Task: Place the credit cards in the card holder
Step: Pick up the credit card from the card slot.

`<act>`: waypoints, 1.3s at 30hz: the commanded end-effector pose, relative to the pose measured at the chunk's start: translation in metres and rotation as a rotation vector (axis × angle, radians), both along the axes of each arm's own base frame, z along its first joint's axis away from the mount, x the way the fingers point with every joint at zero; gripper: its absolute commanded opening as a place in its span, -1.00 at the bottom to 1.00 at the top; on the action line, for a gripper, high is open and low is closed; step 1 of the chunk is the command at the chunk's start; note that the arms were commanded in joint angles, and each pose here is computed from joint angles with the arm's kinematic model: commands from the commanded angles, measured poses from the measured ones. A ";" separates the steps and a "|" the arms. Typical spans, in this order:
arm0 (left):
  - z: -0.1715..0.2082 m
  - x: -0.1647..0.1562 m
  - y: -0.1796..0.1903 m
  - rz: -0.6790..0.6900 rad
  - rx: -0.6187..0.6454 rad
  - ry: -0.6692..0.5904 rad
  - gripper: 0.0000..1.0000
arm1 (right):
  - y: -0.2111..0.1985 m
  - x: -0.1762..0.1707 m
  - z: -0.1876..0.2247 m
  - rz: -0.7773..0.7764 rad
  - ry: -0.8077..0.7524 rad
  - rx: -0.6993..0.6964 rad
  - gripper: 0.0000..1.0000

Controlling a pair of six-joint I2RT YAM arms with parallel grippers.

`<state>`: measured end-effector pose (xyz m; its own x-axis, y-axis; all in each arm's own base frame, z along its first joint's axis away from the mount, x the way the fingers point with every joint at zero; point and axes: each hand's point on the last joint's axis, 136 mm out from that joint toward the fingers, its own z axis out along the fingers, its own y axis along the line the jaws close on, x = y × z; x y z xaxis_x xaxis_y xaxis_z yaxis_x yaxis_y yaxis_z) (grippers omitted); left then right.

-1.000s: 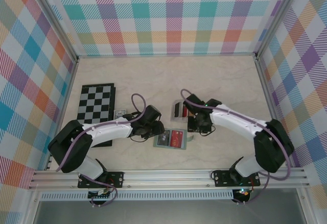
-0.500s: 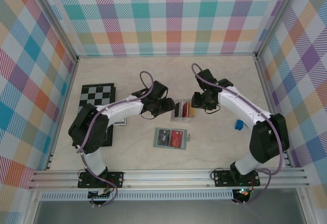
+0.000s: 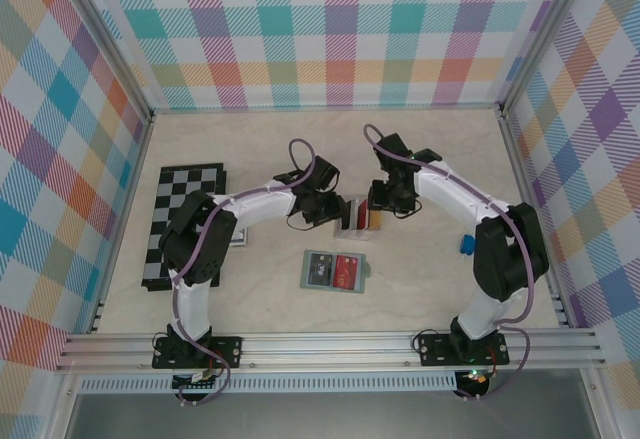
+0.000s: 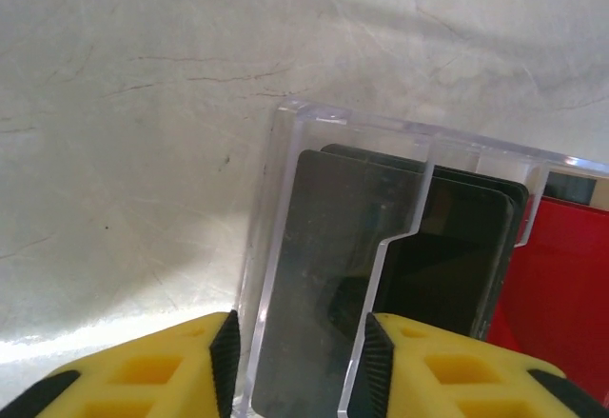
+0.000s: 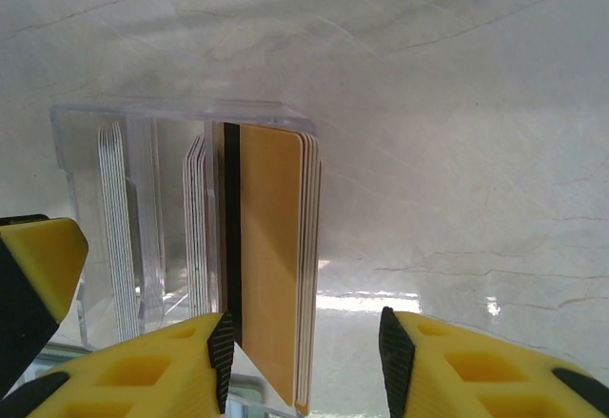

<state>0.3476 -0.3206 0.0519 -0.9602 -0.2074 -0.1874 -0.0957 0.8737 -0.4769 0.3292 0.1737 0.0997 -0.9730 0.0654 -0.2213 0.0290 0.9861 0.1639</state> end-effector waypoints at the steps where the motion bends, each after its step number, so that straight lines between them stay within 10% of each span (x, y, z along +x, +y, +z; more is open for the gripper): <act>1: -0.024 -0.006 0.016 0.021 0.073 0.061 -0.30 | 0.002 0.006 -0.001 0.016 0.009 -0.002 -0.07; 39: -0.031 -0.017 0.025 0.036 0.088 0.079 -0.45 | -0.017 0.003 -0.006 0.021 0.009 -0.115 -0.22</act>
